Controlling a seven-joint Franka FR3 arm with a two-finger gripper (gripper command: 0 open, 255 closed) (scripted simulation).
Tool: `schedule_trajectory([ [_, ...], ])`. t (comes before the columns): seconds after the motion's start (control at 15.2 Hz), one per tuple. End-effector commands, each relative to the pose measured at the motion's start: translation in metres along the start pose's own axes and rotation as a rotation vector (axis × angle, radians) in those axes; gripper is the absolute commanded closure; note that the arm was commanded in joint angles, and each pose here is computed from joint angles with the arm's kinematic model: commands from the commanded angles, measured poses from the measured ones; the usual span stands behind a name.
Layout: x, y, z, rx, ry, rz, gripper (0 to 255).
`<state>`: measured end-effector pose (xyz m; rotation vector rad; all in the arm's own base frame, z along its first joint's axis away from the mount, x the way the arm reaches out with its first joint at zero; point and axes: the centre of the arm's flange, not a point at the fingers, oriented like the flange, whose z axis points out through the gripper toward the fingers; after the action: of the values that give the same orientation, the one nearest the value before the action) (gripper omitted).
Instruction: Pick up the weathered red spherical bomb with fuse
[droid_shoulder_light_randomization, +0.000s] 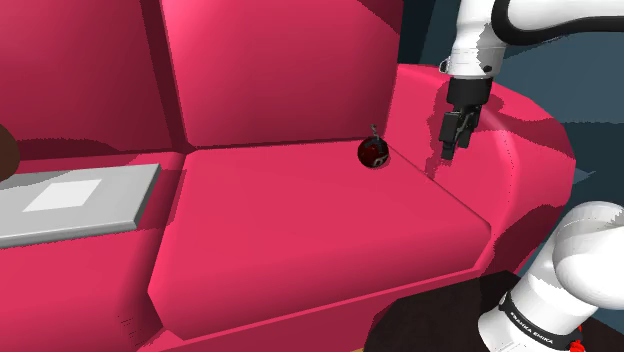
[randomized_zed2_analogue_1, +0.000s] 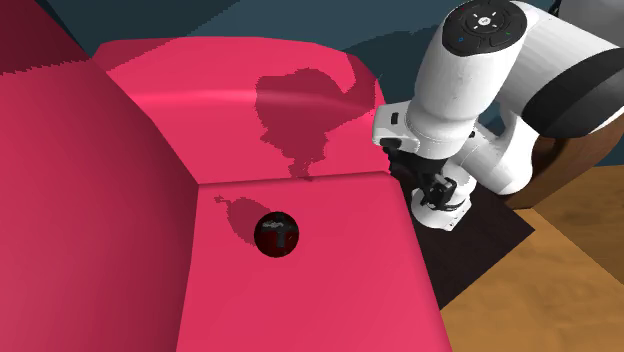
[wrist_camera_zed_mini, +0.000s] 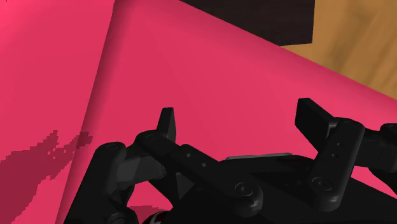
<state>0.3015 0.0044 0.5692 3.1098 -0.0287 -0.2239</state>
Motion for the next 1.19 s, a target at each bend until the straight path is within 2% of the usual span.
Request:
schedule_trajectory([
  [0.0, 0.0, 0.0, 0.0, 0.0, 0.0, 0.0, 0],
  [1.12, 0.21, 0.068, -0.008, -0.008, 0.017, 0.117, 0],
])
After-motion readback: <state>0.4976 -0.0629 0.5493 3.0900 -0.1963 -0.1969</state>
